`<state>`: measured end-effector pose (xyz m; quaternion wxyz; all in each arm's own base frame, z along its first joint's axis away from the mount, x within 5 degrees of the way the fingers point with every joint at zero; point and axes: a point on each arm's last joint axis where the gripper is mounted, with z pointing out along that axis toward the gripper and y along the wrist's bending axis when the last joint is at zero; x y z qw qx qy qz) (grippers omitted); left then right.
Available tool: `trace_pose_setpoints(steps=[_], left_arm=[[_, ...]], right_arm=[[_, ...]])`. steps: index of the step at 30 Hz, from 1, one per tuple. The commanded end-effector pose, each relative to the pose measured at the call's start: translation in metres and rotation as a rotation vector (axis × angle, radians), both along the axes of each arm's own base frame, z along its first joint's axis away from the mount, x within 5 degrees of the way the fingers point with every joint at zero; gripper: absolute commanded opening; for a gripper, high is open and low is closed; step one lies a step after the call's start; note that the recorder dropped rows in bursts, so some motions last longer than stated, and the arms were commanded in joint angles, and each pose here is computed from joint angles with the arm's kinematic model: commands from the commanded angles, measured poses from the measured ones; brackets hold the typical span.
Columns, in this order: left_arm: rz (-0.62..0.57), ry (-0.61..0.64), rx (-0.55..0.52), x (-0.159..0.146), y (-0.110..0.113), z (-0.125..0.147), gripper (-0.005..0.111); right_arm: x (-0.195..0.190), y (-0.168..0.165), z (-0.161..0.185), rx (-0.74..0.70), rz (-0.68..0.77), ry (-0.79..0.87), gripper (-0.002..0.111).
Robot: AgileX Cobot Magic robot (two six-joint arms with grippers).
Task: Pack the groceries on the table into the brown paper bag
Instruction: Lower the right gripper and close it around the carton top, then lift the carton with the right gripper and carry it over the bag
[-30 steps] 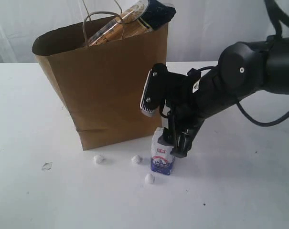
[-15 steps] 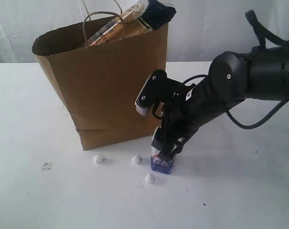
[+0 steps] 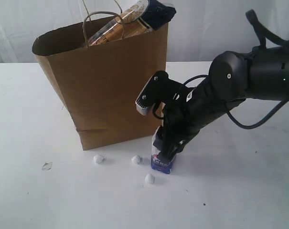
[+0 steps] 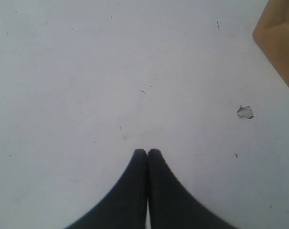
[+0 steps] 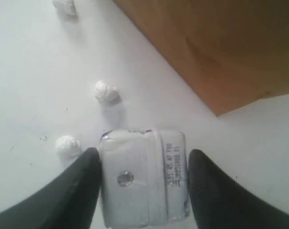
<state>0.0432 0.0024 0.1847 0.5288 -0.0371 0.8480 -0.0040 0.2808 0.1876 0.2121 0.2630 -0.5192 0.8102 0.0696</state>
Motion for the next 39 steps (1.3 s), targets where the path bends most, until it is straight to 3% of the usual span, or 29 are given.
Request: trace_pose_setpoints(steps=[1,3,6,16,22,26,32,39], left_arm=[[-0.001,0.004,-0.014,0.000,0.000,-0.002,0.000],[-0.001,0.004,-0.014,0.000,0.000,-0.002,0.000],[-0.001,0.004,-0.014,0.000,0.000,-0.002,0.000],[-0.001,0.005,-0.014,0.000,0.000,-0.002,0.000],[-0.001,0.005,-0.014,0.000,0.000,-0.002,0.000],[-0.002,0.005,-0.012,0.000,0.000,-0.002,0.000],[-0.002,0.005,-0.012,0.000,0.000,-0.002,0.000],[-0.002,0.005,-0.012,0.000,0.000,-0.002,0.000]], right_arm=[[-0.003,0.002,0.000,0.032,-0.028,0.043,0.033],[-0.004,0.004,0.000,0.071,-0.055,0.070,0.022],[-0.006,0.006,0.004,0.110,-0.074,0.099,0.017],[-0.018,0.005,0.091,0.282,-0.048,-0.044,0.017],[-0.033,0.008,0.139,0.480,-0.050,-0.045,0.017],[-0.046,0.021,0.160,0.568,0.024,-0.060,0.017],[-0.059,0.044,0.194,0.673,0.198,-0.252,0.017],[-0.041,0.044,0.239,0.851,-0.027,-0.566,0.017]])
